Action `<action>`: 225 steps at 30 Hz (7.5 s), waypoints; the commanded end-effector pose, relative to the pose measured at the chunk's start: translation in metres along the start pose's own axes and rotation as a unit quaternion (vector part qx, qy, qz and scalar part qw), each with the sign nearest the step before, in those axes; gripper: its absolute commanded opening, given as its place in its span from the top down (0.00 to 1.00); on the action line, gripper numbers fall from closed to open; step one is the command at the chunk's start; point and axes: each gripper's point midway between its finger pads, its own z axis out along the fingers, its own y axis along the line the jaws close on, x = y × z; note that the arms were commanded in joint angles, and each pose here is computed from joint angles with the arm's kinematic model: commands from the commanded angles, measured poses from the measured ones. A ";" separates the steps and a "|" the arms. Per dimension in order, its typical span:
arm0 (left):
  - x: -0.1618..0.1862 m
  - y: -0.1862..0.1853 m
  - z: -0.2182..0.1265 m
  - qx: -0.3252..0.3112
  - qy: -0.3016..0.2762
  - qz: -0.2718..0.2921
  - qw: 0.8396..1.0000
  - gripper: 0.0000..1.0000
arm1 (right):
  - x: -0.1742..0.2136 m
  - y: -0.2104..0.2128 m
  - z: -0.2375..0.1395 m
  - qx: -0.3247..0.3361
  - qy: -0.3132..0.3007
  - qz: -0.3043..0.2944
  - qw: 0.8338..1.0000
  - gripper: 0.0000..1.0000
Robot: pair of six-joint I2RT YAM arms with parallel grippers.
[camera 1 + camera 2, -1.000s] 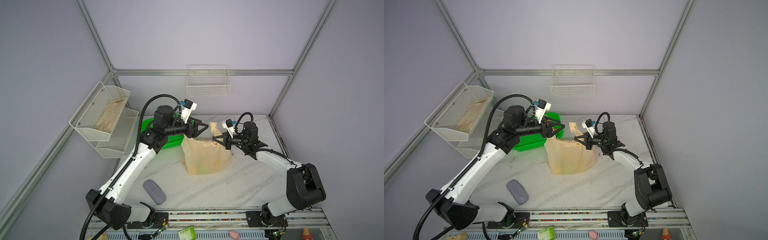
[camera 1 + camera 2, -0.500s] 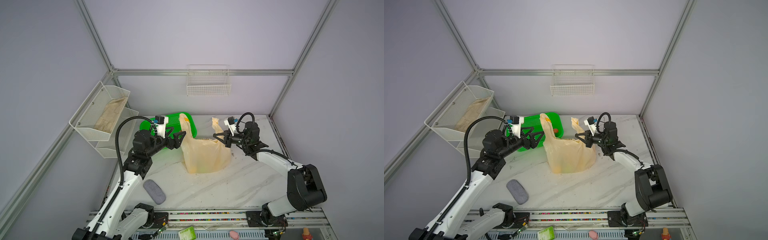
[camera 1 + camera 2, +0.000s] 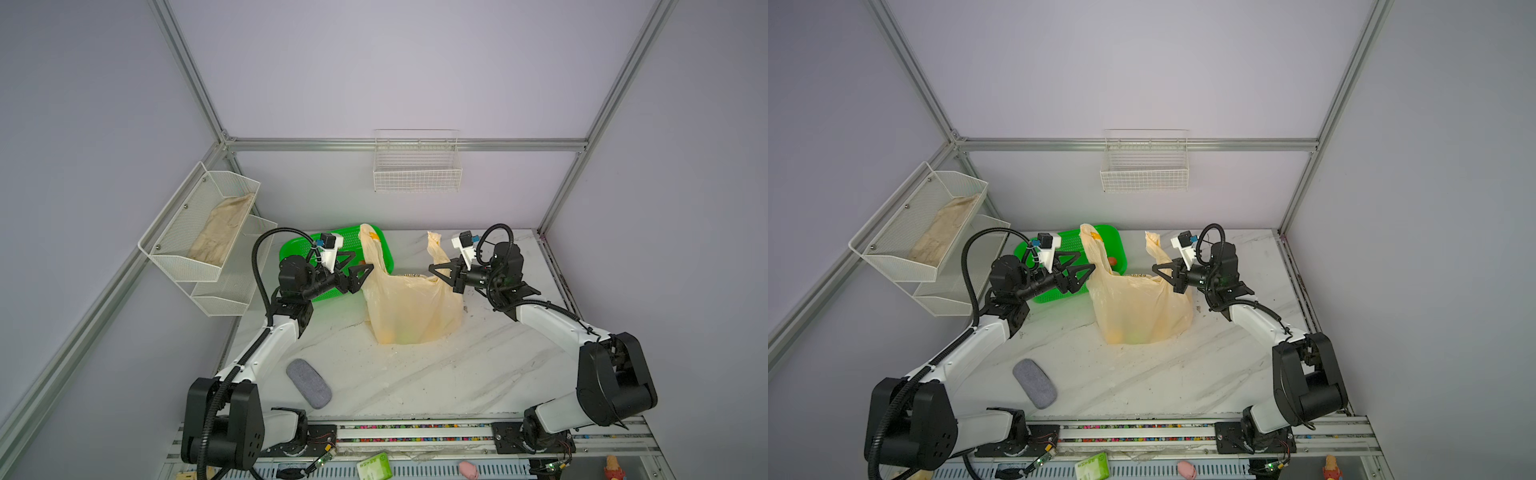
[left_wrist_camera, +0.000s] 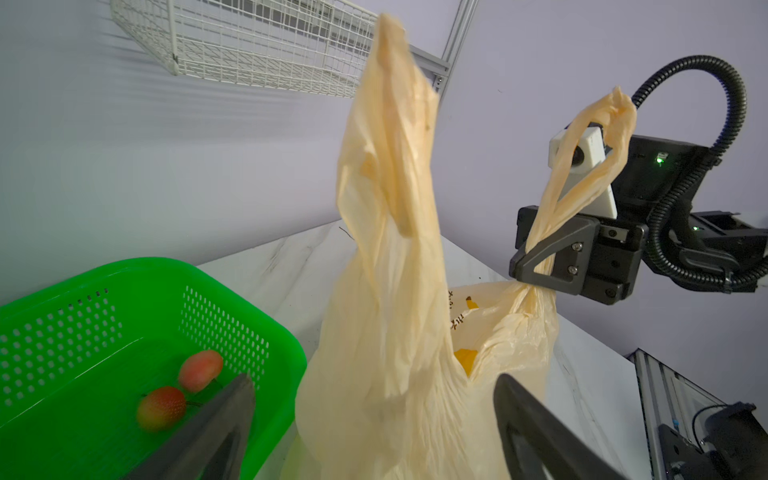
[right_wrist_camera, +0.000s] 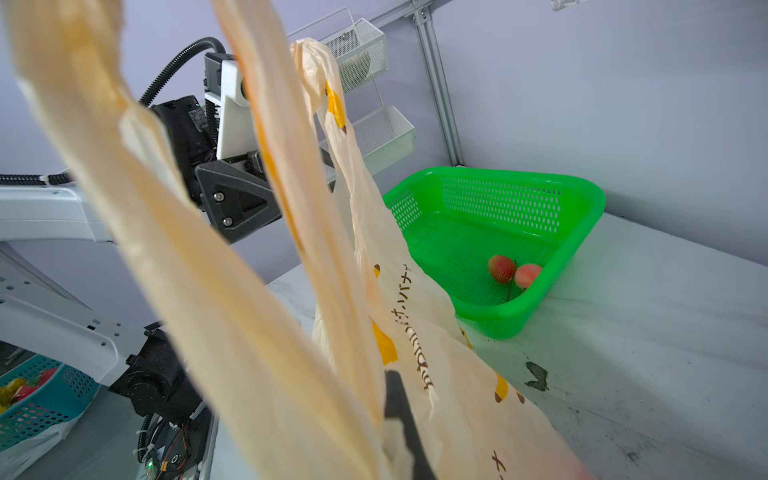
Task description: Place the fake fruits into the plastic bag and tie a complex knot
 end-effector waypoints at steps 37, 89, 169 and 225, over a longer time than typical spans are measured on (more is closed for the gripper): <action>-0.024 -0.017 0.066 0.248 -0.024 0.013 0.968 0.54 | -0.007 -0.017 0.000 0.037 -0.003 -0.026 0.999 1.00; -0.036 -0.050 0.078 0.058 0.014 0.102 0.993 0.09 | -0.001 -0.034 0.000 0.069 0.016 -0.002 0.998 1.00; -0.007 -0.003 0.059 0.178 0.048 0.107 0.977 0.38 | -0.022 -0.036 -0.007 0.095 -0.005 -0.020 0.995 1.00; 0.011 -0.077 0.125 0.034 0.263 0.437 0.860 1.00 | 0.011 -0.044 0.010 0.039 0.052 -0.028 0.997 0.95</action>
